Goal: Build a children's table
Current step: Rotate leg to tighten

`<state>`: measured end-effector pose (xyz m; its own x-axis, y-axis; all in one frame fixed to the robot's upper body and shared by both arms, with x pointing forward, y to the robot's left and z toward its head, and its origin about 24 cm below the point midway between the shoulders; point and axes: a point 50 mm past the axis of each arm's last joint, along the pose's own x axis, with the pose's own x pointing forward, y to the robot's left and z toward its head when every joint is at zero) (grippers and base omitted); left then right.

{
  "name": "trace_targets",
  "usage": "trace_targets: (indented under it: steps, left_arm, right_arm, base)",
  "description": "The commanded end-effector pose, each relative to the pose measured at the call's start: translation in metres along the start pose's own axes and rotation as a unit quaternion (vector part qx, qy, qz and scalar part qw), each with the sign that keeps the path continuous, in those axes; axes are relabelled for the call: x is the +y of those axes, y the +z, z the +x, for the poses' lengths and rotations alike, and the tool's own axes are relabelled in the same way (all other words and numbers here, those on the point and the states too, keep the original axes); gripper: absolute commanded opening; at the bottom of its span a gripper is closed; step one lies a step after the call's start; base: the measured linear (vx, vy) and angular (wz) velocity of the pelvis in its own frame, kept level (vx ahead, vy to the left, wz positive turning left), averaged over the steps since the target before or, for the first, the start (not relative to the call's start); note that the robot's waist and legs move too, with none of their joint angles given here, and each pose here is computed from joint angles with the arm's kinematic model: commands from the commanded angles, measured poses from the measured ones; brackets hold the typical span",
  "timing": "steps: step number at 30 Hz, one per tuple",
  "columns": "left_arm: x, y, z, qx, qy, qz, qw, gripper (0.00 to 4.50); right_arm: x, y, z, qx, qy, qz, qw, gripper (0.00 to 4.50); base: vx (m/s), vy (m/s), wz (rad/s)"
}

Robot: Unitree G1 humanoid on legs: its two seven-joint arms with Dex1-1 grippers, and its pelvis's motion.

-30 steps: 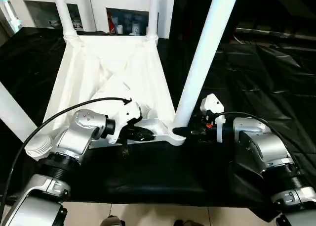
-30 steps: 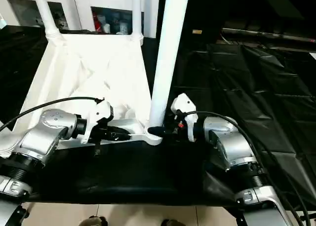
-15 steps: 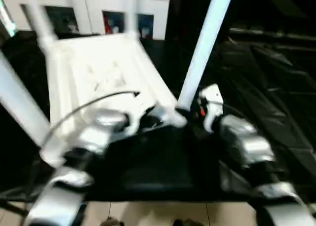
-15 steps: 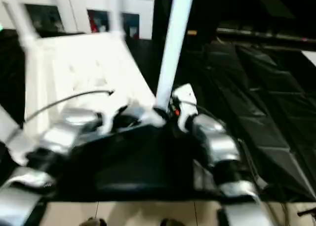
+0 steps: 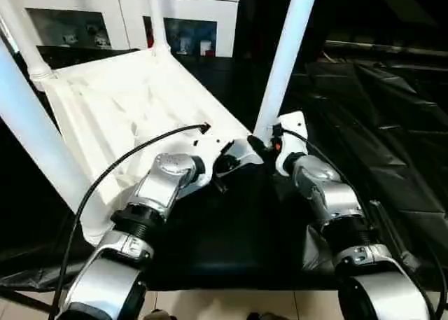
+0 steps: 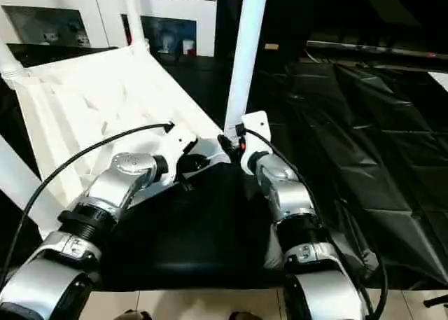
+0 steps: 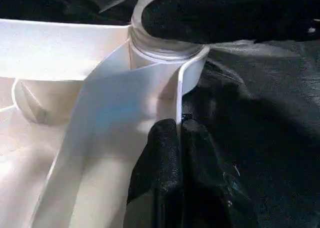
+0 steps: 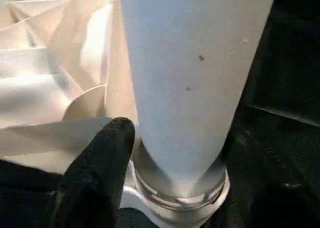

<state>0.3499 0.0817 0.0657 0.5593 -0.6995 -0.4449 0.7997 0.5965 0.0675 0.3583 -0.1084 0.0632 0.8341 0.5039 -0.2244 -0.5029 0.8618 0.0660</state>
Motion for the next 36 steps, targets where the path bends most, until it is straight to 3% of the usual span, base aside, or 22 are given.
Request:
trace_targets:
  steps: [1, 8, 15, 21, 27, 36]
  left_arm:
    - [-0.010, -0.001, 0.003, -0.019, -0.043, -0.002, 0.999, 0.00]
    - [-0.003, -0.008, -0.017, -0.019, -0.108, 0.027, 0.994, 0.00]
    - [-0.004, -0.014, -0.042, -0.023, -0.208, 0.048, 0.977, 0.00]
    - [-0.006, -0.018, -0.047, -0.023, -0.225, 0.047, 0.973, 0.00]
    - [-0.011, -0.018, -0.047, -0.025, -0.235, 0.045, 0.971, 0.00]
    - [-0.008, -0.020, -0.048, -0.022, -0.222, 0.046, 0.974, 0.00]
  right_arm:
    - [0.027, -0.019, 0.000, 0.038, 0.124, 0.006, 0.992, 3.02]
    - [0.009, -0.011, -0.026, 0.040, 0.226, -0.044, 0.972, 3.02]
    - [-0.006, -0.009, -0.053, 0.075, 0.298, -0.081, 0.948, 3.02]
    - [-0.008, -0.013, -0.056, 0.085, 0.305, -0.087, 0.945, 3.02]
    - [-0.001, -0.013, -0.054, 0.077, 0.318, -0.077, 0.942, 2.51]
    - [0.000, -0.017, -0.054, 0.085, 0.324, -0.076, 0.939, 2.42]
  base:
    - [0.000, 0.000, 0.00]
    - [0.000, 0.000, 0.00]
    - [0.000, 0.000, 0.00]
    - [0.000, 0.000, 0.00]
    - [0.000, 0.000, 0.00]
    - [0.000, 0.000, 0.00]
